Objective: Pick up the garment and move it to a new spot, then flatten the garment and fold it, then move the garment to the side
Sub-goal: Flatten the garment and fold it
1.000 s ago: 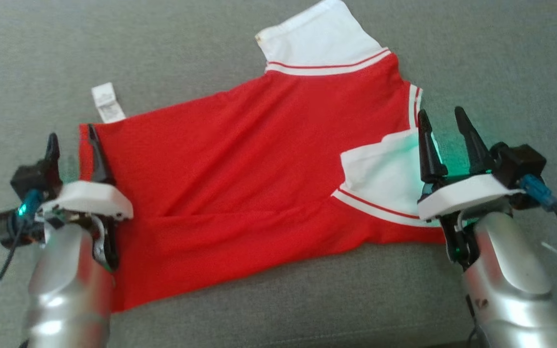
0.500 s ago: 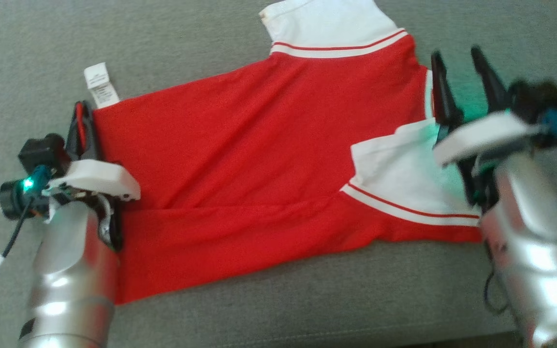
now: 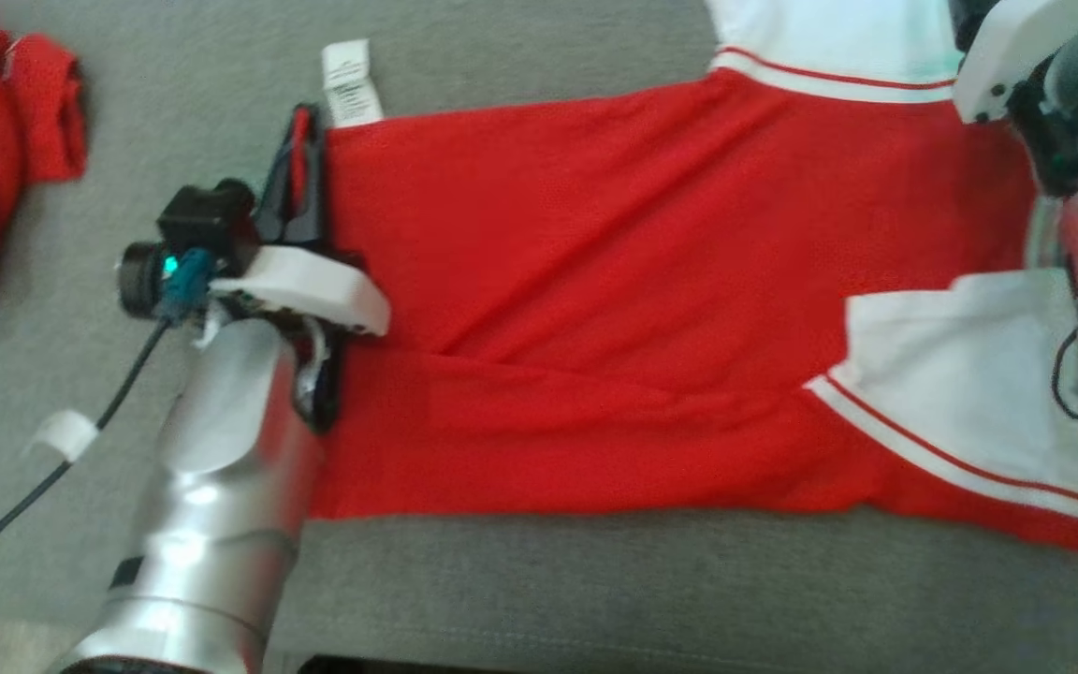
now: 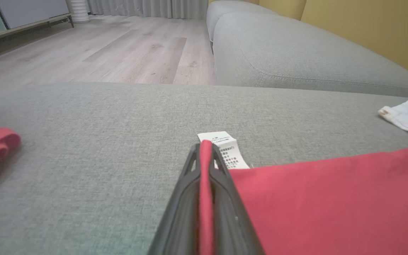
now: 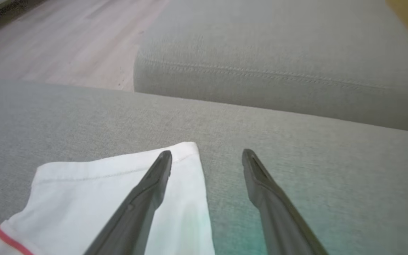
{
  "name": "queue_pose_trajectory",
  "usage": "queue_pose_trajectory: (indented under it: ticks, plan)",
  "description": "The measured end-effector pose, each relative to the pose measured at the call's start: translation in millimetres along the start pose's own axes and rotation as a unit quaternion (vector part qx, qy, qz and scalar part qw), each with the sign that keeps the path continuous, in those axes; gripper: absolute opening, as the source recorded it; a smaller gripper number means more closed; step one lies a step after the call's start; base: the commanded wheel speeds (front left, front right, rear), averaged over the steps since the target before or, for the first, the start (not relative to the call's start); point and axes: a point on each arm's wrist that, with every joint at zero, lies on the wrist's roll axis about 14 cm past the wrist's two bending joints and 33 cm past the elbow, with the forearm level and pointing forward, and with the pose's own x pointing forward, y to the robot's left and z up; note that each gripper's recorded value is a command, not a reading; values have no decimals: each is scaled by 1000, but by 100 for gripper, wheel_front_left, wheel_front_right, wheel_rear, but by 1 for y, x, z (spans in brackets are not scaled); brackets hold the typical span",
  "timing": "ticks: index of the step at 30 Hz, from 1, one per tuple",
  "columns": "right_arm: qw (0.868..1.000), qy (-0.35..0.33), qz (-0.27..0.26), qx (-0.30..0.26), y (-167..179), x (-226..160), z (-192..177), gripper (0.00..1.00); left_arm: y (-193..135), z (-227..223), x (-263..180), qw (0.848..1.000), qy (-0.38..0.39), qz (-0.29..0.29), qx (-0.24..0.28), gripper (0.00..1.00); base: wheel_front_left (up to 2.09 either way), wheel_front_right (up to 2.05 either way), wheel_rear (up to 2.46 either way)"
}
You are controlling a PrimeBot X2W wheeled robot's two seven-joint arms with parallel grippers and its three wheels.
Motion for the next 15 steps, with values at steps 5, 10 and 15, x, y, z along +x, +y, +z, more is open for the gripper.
queue_pose_trajectory:
  ticks: [5,10,15]
  plan:
    - [999,49,17,-13,16,28,-20,100,-2,0,-5,1000,0,1,-9,0,0,0,0]
    - [997,68,27,-20,26,46,-25,88,2,-11,-9,1000,14,16,-14,0,0,0,0]
    - [999,12,10,-30,12,42,-10,0,-2,-8,-8,1000,11,17,-12,0,0,0,0]
